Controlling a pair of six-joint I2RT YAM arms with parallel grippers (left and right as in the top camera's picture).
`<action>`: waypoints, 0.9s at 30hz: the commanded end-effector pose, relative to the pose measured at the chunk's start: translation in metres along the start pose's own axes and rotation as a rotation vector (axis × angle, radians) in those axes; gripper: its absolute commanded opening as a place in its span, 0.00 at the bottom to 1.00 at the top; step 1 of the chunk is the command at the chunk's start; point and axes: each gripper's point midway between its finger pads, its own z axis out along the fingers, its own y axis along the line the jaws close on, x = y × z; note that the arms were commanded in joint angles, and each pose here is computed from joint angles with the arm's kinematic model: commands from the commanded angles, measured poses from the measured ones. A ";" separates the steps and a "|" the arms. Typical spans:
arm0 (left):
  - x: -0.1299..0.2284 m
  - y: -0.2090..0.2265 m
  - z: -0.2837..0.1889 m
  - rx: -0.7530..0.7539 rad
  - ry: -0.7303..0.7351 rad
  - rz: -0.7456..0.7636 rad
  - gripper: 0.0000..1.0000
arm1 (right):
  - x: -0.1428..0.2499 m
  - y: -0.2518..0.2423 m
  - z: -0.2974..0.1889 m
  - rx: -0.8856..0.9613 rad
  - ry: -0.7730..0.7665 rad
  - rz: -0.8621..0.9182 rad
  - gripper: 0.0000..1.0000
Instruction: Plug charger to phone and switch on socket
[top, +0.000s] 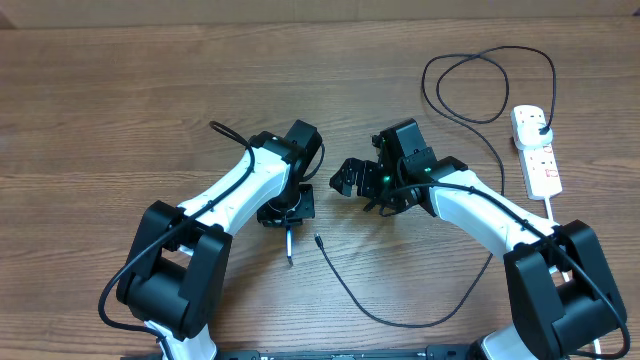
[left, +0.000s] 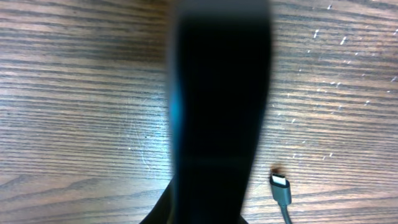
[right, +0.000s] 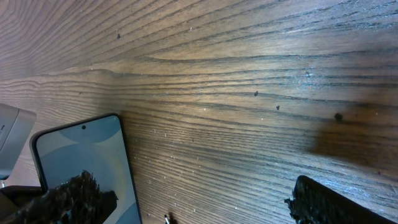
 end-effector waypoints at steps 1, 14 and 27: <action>-0.002 0.003 0.000 -0.017 -0.020 -0.010 0.04 | 0.000 -0.002 -0.001 0.007 -0.009 -0.007 1.00; -0.013 -0.029 -0.024 0.317 0.031 0.201 0.04 | 0.007 0.004 -0.023 0.070 0.095 -0.167 1.00; -0.061 -0.027 -0.108 1.045 -0.074 0.180 0.04 | 0.046 0.022 -0.032 0.197 0.216 -0.419 0.88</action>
